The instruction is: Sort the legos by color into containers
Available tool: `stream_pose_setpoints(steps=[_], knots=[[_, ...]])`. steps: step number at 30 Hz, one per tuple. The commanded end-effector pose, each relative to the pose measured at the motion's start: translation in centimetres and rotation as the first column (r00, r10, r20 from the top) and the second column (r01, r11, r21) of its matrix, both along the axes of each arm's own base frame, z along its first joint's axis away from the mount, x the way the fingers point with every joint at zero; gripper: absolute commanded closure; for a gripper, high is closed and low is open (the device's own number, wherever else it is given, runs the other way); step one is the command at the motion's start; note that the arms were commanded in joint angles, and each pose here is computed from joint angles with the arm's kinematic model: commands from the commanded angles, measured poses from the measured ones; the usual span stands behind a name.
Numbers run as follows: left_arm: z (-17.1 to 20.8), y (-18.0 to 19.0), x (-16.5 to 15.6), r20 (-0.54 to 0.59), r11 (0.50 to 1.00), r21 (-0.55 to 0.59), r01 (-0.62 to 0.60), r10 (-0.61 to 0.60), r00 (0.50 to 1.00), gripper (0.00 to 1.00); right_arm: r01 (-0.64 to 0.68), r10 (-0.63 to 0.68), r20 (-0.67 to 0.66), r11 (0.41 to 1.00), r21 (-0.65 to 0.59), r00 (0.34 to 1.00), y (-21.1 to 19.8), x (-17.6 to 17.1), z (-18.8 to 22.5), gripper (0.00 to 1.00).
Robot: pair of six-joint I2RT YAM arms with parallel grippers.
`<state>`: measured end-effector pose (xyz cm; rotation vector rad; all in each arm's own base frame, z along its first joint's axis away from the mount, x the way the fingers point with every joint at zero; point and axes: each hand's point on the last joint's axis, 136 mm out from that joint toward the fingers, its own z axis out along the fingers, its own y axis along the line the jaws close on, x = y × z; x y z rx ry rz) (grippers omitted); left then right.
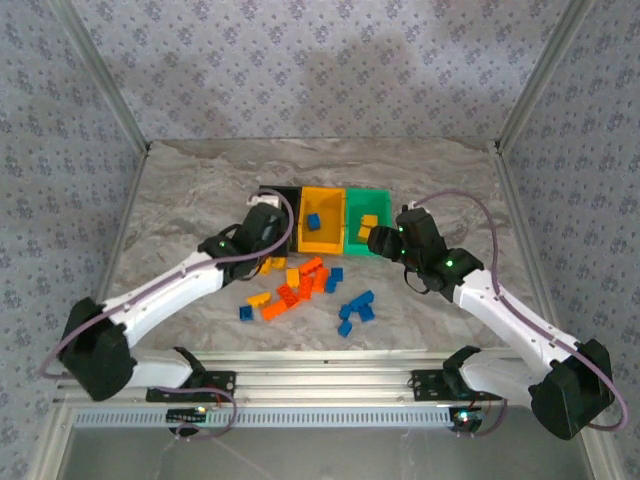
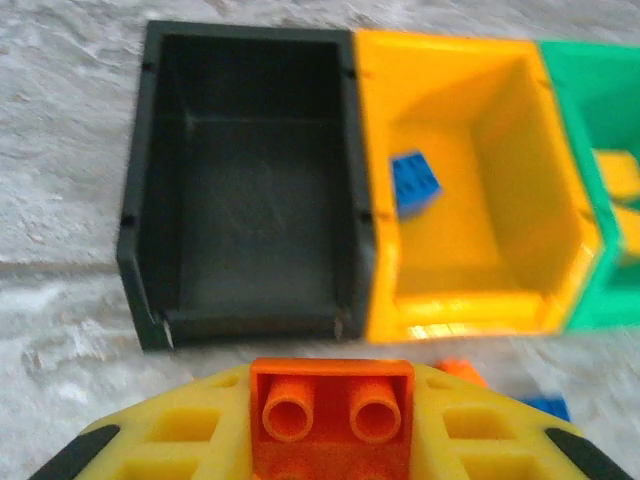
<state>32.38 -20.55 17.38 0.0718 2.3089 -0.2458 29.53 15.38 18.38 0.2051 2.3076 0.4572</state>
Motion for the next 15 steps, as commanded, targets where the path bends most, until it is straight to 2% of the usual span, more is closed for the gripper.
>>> stream_pose_setpoints(steps=[1, 5, 10, 12, 15], knots=[[-0.1, -0.9, 3.9, 0.017, 1.000, -0.027, -0.010, 0.011, 1.000, 0.69, 0.006, -0.006, -0.025, 1.000, 0.012, 1.000, -0.1, -0.3, -0.3, 0.26], [-1.6, -0.3, 7.9, -0.003, 0.998, -0.019, -0.065, 0.065, 0.998, 0.68, -0.004, 0.004, -0.038, 1.000, 0.017, 0.999, 0.2, -0.6, -0.6, 0.26], [-3.1, 0.3, 10.7, -0.024, 0.993, 0.001, -0.120, 0.120, 0.992, 0.66, -0.021, 0.022, -0.059, 1.000, 0.015, 0.998, 0.4, -1.2, -1.3, 0.25], [-3.9, 0.4, 11.1, -0.045, 0.991, 0.005, -0.132, 0.132, 0.990, 0.60, -0.026, 0.027, -0.067, 1.000, 0.013, 0.997, 0.4, -1.5, -1.5, 0.25], [-4.3, 0.2, 11.4, -0.059, 0.991, -0.006, -0.136, 0.135, 0.989, 0.43, -0.030, 0.031, -0.080, 0.999, 0.013, 0.996, 0.3, -1.9, -2.0, 0.24]])
